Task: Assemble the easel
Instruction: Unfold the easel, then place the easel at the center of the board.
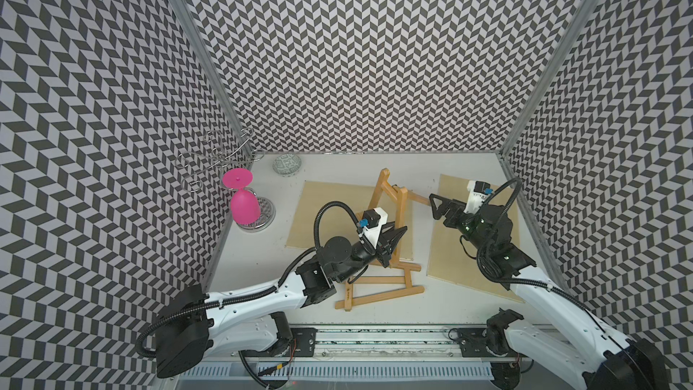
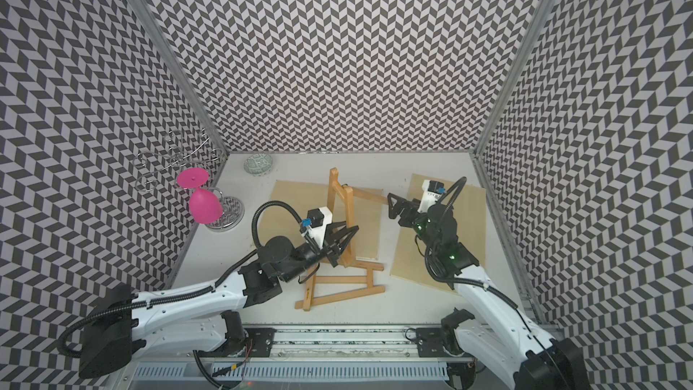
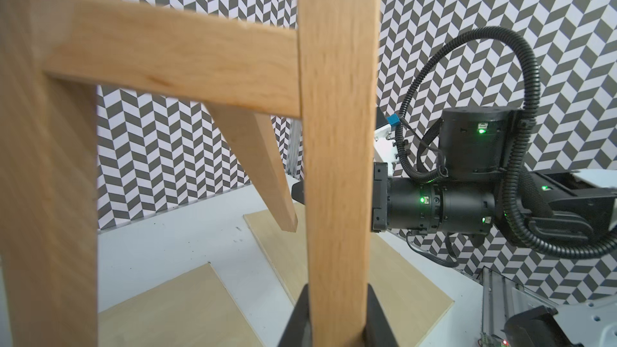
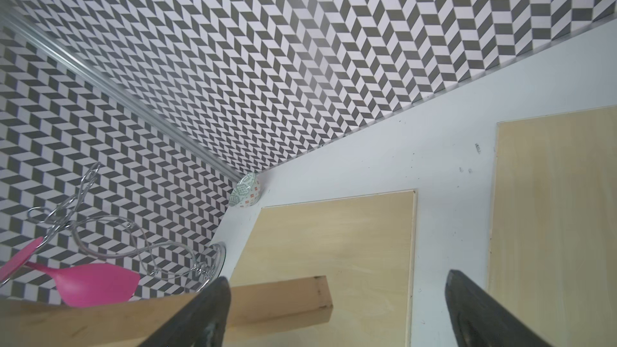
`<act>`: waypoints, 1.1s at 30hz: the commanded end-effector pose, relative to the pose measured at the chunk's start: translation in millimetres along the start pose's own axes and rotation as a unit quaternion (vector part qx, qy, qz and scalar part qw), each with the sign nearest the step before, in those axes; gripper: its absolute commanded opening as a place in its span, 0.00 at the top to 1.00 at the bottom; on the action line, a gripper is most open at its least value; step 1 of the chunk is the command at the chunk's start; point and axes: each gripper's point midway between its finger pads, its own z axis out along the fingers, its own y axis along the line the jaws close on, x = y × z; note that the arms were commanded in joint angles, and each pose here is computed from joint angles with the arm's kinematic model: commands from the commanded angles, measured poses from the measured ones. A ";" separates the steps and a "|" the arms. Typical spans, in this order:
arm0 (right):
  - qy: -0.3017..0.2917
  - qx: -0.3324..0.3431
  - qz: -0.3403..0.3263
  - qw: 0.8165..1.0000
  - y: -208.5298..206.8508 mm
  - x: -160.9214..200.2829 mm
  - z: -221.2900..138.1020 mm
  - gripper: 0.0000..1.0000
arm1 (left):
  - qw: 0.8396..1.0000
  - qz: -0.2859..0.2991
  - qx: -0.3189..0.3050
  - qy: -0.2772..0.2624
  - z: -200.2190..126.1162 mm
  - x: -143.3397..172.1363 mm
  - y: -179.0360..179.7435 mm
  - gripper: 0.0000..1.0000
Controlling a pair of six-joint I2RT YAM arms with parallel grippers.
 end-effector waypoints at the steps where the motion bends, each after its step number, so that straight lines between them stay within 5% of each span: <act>1: -0.003 -0.047 -0.005 0.999 25.3 -12.8 -12.5 0.02 | 0.999 0.015 0.009 -0.042 -0.7 -22.8 -6.5 1.00; 18: 0.075 -0.116 -0.010 0.990 110.5 -42.1 -86.7 0.13 | 0.997 0.051 -0.045 -0.038 38.5 -1.5 17.3 1.00; 33: 0.113 -0.118 -0.086 0.983 156.2 -42.1 -54.7 0.33 | 0.998 0.016 -0.050 -0.038 52.2 -0.9 24.9 1.00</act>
